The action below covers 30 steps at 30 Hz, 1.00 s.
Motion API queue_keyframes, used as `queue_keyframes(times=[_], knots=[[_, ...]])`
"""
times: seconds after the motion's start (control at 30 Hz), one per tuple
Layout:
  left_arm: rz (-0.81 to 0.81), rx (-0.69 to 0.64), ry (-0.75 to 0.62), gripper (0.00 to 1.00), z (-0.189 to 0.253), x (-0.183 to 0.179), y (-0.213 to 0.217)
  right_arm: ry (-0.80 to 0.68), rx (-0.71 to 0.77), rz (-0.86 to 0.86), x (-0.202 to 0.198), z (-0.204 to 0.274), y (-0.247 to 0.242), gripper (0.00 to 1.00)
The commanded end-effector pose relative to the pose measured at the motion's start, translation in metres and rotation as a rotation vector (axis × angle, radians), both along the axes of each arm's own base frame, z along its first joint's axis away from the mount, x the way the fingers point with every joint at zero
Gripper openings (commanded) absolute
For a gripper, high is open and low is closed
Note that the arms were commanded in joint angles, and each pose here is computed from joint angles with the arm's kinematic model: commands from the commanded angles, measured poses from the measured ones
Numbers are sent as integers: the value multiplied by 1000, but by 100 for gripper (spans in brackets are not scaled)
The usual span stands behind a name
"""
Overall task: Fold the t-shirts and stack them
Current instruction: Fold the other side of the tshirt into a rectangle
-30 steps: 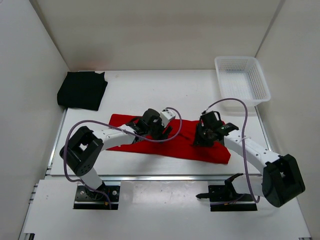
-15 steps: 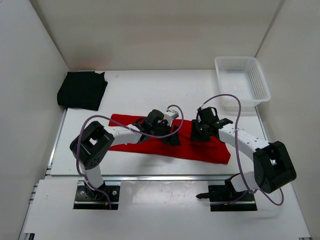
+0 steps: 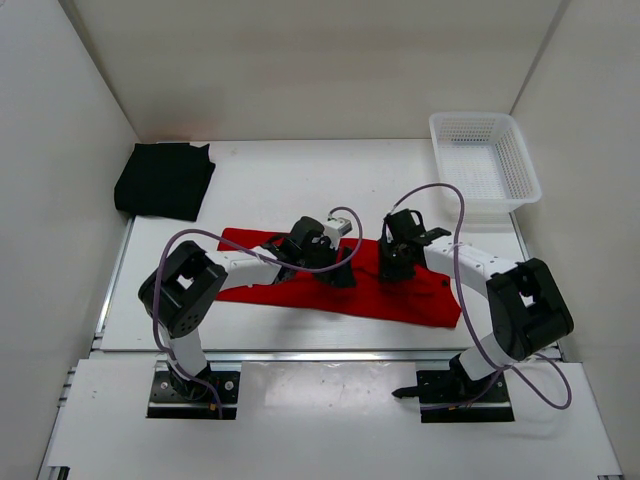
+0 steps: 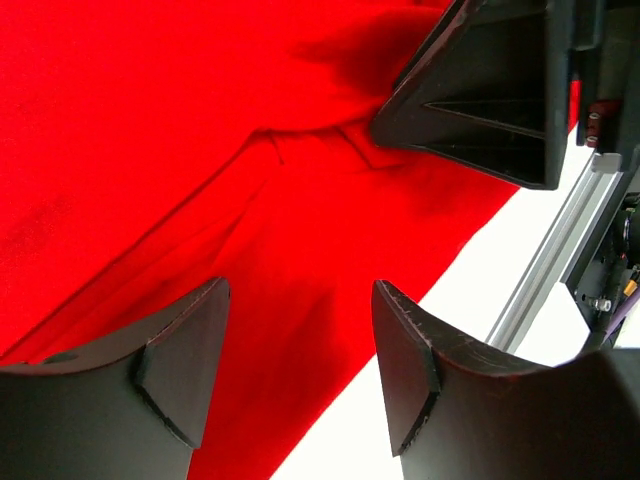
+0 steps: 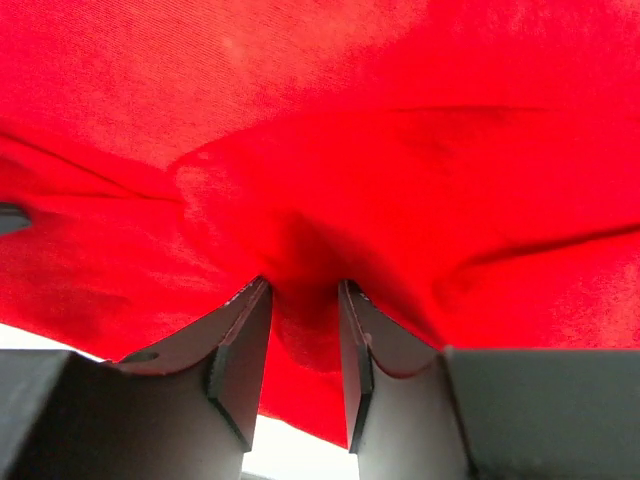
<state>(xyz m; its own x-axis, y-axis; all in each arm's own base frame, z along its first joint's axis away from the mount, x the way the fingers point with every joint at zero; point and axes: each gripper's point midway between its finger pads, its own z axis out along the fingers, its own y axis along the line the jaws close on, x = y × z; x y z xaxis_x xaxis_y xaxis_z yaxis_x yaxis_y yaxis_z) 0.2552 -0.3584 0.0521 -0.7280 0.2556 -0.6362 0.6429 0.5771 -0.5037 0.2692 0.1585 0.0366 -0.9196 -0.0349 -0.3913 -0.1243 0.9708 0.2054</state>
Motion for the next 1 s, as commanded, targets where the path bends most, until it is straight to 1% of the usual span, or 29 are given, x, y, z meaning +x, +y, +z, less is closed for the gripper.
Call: queue_keyframes(times=[0.0, 0.07, 0.23, 0.3, 0.33, 0.37, 0.4, 0.43, 0.47, 0.5, 0.57, 0.6, 0.63, 0.7, 0.77, 0.83, 0.97], knots=[[1, -32, -52, 69, 22, 10, -3, -27, 4, 17, 8, 7, 0, 30], [-5, -30, -47, 69, 20, 8, -3, -34, 21, 41, 5, 11, 5, 31], [5, -28, -56, 70, 22, 11, -2, -32, -8, 48, 2, 8, 2, 30], [-1, -17, -48, 69, 18, 8, 0, -3, 11, 49, -3, 2, 5, 28], [0, -21, -58, 70, 20, 10, -2, -4, 23, 42, 0, -1, 4, 23], [3, -18, -61, 70, 19, 11, 0, 5, 42, 43, 1, -2, 6, 19], [5, -19, -71, 70, 21, 14, 0, 2, 60, 41, 2, 0, 8, 11], [7, -14, -65, 70, 19, 13, 2, 13, 75, 46, 1, -1, 9, 5], [7, -16, -71, 70, 22, 14, 1, -6, 94, 33, 7, 2, 7, 1], [4, -12, -71, 70, 21, 12, 1, 6, 140, 33, 5, 5, 8, 0], [2, -5, -65, 69, 17, 12, 5, -8, 279, 73, 3, 14, 16, 0], [7, -8, -64, 69, 19, 13, 3, -30, 319, 64, 9, 17, 12, 1], [-4, -6, -63, 70, 17, 10, 3, -28, 394, 106, 4, 26, 19, 0], [0, -15, -67, 70, 21, 11, 0, -31, 473, 131, 5, 32, 17, 0], [-2, -16, -73, 70, 22, 12, 0, 2, 529, 192, -5, 32, 22, 0], [1, -15, -72, 70, 22, 13, 1, 23, 544, 235, -12, 32, 27, 0], [-1, -10, -79, 70, 22, 14, 2, 28, 638, 268, -20, 38, 34, 0]])
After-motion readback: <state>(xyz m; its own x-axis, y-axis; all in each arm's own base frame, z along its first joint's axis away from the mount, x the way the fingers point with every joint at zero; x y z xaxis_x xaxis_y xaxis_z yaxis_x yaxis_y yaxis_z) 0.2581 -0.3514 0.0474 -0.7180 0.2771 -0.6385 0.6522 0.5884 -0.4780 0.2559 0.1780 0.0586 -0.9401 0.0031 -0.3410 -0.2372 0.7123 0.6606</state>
